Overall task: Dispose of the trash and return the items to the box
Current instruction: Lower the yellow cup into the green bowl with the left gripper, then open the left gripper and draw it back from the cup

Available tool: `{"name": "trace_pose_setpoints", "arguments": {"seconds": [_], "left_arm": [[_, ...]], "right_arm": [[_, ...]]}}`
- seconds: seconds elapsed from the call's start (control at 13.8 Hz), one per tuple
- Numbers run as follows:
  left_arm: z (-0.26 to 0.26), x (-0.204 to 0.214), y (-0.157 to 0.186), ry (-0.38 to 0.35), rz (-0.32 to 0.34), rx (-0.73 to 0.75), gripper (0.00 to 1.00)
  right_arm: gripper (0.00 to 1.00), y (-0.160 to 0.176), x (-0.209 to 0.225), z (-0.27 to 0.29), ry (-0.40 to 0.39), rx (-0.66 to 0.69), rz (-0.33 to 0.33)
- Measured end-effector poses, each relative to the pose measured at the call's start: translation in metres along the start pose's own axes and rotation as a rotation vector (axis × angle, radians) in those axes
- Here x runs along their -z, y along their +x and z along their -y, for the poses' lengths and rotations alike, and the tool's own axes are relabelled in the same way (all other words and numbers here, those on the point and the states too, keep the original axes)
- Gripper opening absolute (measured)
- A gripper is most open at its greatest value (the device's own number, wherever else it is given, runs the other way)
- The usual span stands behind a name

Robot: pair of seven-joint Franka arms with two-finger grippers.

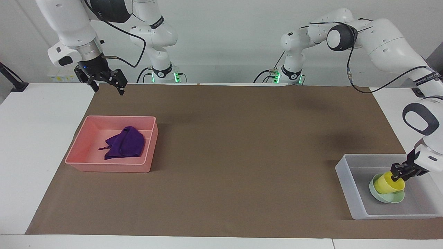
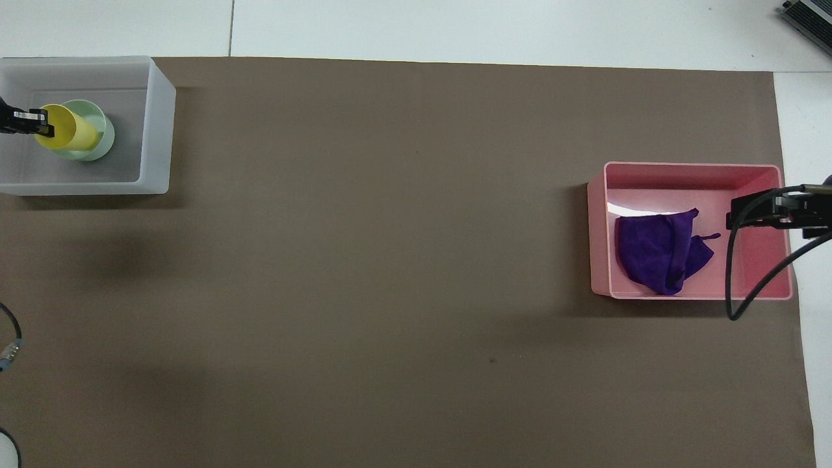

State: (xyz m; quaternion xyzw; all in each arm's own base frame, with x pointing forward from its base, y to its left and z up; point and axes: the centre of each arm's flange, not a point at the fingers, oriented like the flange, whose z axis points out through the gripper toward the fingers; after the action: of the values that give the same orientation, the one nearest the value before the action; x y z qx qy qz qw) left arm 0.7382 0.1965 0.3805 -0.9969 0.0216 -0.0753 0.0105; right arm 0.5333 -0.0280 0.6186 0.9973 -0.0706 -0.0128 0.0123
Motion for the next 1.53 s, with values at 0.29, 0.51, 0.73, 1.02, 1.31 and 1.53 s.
{"name": "trace_pose_setpoints", "arguments": {"seconds": [0.29,0.51,0.73,1.02,1.31,1.53], "left_arm": [[-0.005,0.002,0.002,0.002,-0.002,-0.015,0.99],[-0.028,0.032,0.013,0.009,-0.046,-0.05,1.0],[-0.082,0.096,0.014,0.017,-0.098,-0.119,1.0],[-0.163,0.157,-0.03,0.012,-0.081,-0.202,1.0],[-0.244,0.202,-0.079,0.002,-0.072,-0.209,1.0],[-0.291,0.231,-0.108,-0.007,-0.037,-0.209,1.0]], "right_arm": [[1.0,-0.001,0.0,0.001,0.008,0.0,0.008],[1.0,-0.006,-0.001,0.001,0.005,0.001,0.04],[1.0,-0.007,0.0,0.001,0.005,0.002,0.042],[1.0,-0.007,0.0,0.001,0.005,0.002,0.042],[1.0,-0.007,0.0,0.001,0.005,0.002,0.042],[1.0,-0.007,0.0,0.001,0.004,0.003,0.042]]}}
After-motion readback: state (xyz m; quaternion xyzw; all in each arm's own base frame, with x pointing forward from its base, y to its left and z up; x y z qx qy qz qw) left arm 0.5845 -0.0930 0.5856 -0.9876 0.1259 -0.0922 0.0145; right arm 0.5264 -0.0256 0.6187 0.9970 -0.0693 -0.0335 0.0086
